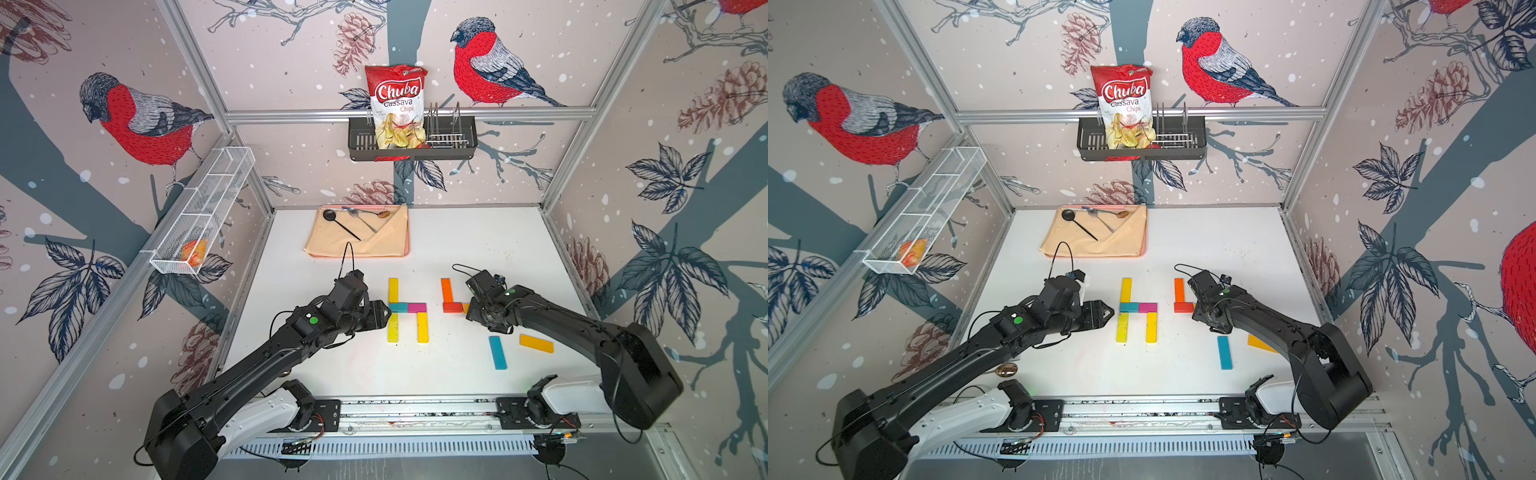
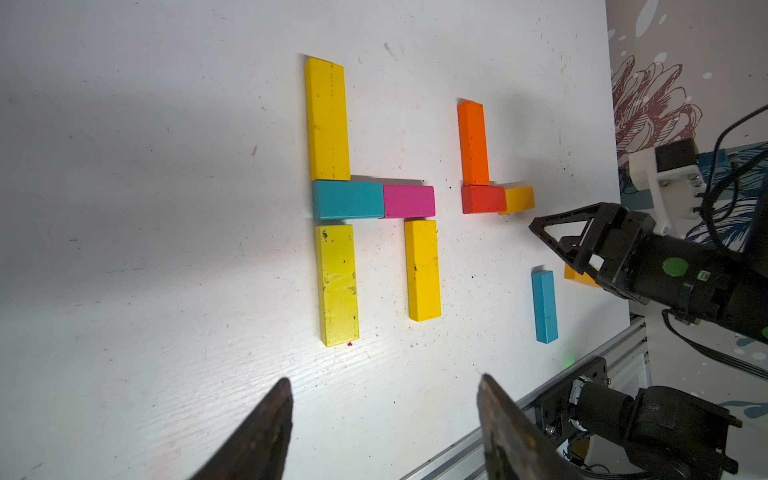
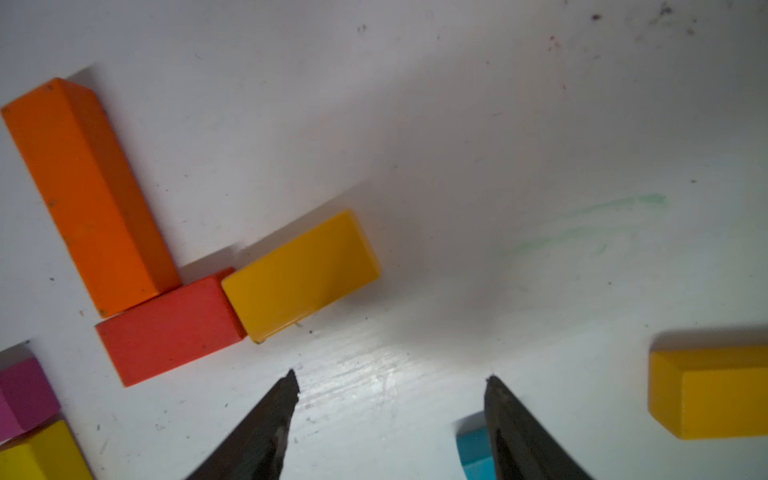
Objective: Assemble the letter h with building blocks
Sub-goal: Assemble the building block at the center of the board.
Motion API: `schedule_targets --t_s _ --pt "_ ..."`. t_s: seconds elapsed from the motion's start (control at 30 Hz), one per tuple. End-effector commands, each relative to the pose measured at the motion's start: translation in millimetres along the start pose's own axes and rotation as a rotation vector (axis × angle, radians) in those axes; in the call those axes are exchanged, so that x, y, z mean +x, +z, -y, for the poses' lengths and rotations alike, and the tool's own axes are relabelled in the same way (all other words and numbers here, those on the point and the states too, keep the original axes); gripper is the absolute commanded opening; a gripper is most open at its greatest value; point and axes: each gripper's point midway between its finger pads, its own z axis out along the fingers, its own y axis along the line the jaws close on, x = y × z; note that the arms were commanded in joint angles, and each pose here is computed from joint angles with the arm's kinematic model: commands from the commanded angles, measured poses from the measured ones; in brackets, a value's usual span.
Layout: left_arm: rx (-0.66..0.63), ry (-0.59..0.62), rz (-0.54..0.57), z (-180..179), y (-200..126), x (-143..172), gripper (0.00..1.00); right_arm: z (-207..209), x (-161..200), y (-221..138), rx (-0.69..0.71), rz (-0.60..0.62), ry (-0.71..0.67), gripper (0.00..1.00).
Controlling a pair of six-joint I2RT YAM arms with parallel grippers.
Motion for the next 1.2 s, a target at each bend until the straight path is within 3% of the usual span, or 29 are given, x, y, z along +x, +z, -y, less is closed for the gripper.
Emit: schedule_targets --t_s 0.0,1.17 --pt "0.013 0.012 0.029 4 1 -7 0.69 -3 7 4 -0.017 -0.03 -0.013 0.72" --pt "0.001 0.016 0.034 3 -1 -11 0.69 -18 -11 15 -0.045 -0.034 -0.032 0.69"
